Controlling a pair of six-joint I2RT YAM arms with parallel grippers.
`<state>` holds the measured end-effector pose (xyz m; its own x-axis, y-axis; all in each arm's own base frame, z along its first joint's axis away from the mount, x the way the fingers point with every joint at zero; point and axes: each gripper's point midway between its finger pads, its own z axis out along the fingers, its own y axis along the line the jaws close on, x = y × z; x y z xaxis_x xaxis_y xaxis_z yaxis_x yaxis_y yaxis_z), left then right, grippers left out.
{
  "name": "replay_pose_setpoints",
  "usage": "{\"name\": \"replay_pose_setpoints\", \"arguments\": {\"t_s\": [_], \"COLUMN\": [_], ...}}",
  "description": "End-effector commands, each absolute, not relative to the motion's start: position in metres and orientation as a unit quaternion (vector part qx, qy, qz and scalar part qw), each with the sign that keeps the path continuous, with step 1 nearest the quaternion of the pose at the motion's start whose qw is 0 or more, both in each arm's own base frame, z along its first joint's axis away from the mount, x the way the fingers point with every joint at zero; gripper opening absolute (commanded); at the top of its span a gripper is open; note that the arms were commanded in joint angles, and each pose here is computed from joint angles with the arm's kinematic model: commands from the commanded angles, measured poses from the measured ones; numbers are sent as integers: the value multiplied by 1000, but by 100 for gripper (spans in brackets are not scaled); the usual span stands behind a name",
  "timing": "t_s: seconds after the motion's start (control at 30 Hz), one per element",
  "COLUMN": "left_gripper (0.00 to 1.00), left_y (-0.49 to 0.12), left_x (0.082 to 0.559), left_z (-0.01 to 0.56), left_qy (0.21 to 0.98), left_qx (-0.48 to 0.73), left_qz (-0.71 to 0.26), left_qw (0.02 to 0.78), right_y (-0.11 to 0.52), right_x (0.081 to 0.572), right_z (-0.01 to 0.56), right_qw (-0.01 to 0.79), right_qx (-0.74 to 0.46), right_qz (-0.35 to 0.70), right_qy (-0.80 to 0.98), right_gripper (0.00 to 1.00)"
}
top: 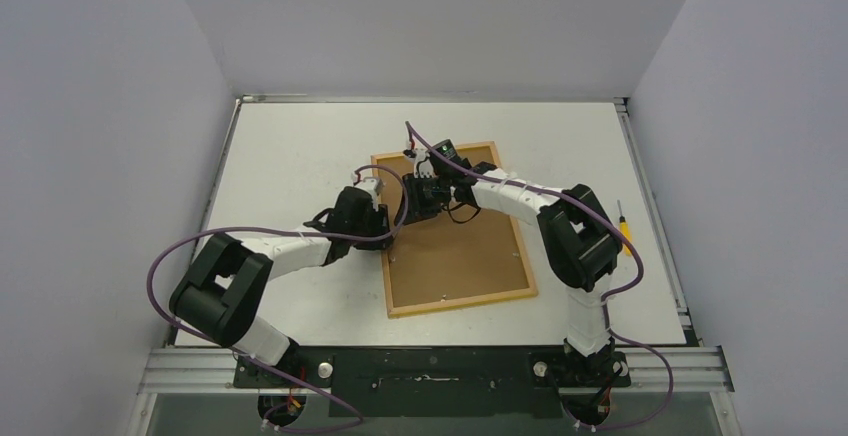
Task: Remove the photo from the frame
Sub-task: Release the photo frame item from the photo frame.
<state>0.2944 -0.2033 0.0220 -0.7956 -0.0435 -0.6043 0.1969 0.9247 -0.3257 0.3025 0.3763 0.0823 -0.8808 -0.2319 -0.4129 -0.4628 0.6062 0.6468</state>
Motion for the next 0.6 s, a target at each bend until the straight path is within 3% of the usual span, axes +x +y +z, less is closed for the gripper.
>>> {"name": "replay_pose_setpoints", "arguments": {"t_s": [0.0, 0.57], "left_gripper": [39, 22], "left_y": [-208, -204], "left_x": [294, 297], "left_z": [23, 15], "left_qy": [932, 936], "left_qx": [32, 18], "left_qz": [-191, -196], "left_qw": [307, 293], "right_y": [383, 378], "right_x": [319, 321], "right_z": [95, 94], "right_qw": [188, 179], "right_qx": [-217, -228], "right_qz": [376, 363], "right_qy": [881, 885], "right_gripper": [5, 5]}}
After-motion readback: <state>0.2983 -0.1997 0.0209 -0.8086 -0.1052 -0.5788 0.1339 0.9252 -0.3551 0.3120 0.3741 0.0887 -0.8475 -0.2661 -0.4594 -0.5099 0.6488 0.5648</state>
